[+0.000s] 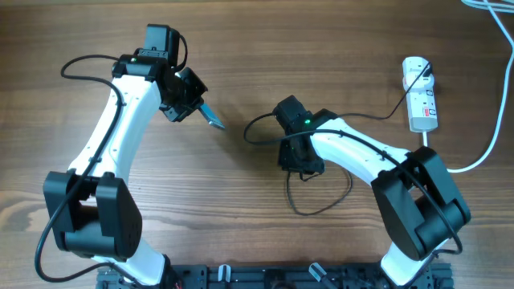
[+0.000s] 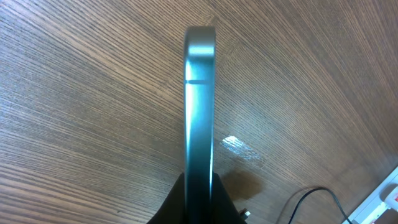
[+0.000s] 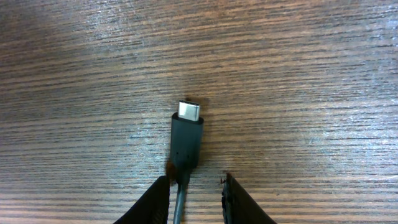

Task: Plug charger to phone and switch on socket
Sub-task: 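Lower the right gripper over the USB-C cable plug and grasp it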

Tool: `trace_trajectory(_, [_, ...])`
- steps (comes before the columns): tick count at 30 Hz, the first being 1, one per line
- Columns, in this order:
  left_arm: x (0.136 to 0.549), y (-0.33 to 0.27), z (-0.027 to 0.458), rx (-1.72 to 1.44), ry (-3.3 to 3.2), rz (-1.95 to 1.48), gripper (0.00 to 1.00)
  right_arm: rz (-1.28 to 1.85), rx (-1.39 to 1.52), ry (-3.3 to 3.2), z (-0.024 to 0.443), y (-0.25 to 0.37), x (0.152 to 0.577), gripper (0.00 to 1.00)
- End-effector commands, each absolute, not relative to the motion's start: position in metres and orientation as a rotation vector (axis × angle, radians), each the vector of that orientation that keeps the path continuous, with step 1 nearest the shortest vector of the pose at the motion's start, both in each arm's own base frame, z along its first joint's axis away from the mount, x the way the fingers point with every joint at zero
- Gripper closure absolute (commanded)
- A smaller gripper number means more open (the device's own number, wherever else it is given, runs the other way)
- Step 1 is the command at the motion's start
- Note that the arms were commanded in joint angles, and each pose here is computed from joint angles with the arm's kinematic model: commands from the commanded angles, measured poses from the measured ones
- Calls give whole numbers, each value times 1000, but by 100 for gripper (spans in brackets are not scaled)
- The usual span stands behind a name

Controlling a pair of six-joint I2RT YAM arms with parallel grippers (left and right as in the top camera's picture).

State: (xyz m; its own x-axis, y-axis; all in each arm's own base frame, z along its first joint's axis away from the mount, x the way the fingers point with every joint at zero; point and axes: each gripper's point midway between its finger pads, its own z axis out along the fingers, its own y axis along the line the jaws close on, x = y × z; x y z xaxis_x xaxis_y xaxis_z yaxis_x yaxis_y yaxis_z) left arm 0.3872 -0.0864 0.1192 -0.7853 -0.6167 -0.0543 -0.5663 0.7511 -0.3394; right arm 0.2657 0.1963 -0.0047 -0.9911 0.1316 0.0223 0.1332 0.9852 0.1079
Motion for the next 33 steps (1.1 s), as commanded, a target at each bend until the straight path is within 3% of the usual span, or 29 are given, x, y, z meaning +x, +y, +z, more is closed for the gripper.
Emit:
trace_trajectory(1, [391,-85,132,-952,2742,-466,96,-96,-226,-3072,-24,190,259,73])
trace_trajectory(33, [391,-85,132,-952,2742,-466,96,-26,-212,-3091,-34,195,255,78])
